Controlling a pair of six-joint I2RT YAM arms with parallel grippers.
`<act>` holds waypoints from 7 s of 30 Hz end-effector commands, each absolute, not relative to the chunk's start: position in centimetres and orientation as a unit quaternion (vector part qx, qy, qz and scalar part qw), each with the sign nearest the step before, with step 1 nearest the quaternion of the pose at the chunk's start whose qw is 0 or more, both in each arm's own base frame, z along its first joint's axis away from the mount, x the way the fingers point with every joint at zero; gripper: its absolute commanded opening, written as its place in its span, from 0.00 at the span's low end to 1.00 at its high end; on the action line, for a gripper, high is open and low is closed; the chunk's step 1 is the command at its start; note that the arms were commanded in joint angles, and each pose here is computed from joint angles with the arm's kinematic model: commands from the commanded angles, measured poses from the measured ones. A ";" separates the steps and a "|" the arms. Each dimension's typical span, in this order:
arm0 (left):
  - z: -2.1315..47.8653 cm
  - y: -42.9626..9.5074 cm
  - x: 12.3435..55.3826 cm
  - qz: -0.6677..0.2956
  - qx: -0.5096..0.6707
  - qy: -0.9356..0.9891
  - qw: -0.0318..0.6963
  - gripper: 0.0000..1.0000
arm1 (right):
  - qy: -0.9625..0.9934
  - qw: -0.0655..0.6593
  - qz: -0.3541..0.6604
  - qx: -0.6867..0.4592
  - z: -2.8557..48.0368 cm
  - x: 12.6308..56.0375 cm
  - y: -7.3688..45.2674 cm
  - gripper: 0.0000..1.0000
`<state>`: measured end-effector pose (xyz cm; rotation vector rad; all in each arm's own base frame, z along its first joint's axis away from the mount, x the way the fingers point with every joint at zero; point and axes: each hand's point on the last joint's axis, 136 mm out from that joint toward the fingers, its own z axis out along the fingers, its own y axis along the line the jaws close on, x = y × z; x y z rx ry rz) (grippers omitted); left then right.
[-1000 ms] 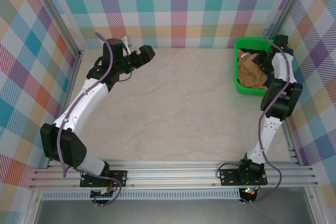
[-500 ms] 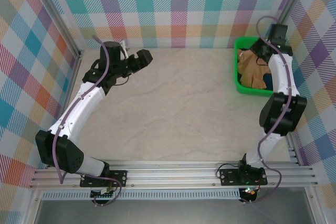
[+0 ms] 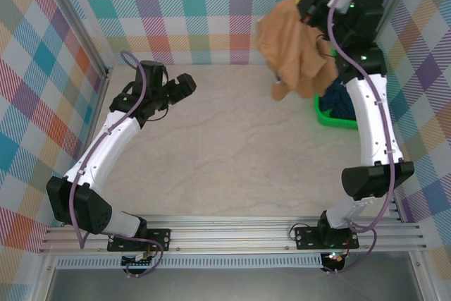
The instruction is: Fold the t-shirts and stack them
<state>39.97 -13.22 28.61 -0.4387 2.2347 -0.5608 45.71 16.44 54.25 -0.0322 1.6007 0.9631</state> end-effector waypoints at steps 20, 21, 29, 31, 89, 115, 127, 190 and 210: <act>14.8 -14.0 28.5 -0.208 -0.202 0.943 0.163 0.65 | 0.956 0.157 0.241 0.056 13.7 33.9 21.3 0.53; 14.3 -14.3 28.1 -0.206 -0.200 0.945 0.155 0.65 | 0.958 0.152 0.235 0.062 13.2 33.2 20.7 0.53; 11.4 -17.8 26.4 -0.208 -0.173 0.955 0.123 0.62 | 0.962 0.117 0.245 0.042 11.7 28.3 20.6 0.50; 10.6 -19.6 26.2 -0.214 -0.140 0.960 0.115 0.61 | 0.965 0.097 0.241 0.037 10.7 27.3 20.6 0.50; 55.3 -24.7 38.5 -0.406 -0.140 0.743 0.514 0.00 | 0.903 0.328 0.208 0.185 25.9 28.4 8.8 0.37; 13.2 -7.6 33.5 -0.170 -0.355 0.906 0.153 0.48 | 0.953 0.124 0.252 -0.110 9.9 30.4 31.2 0.52; 6.7 -1.4 34.3 -0.167 -0.490 0.847 0.126 0.51 | 0.974 0.067 0.204 -0.079 2.9 34.4 35.3 0.40; 1.9 -18.8 36.5 0.093 -0.084 0.973 0.193 0.00 | 0.927 0.220 0.285 0.109 25.3 41.9 21.6 0.00; 11.1 -1.7 28.0 0.113 -0.176 0.932 0.296 0.00 | 0.881 0.348 0.297 0.125 30.9 42.5 16.6 0.00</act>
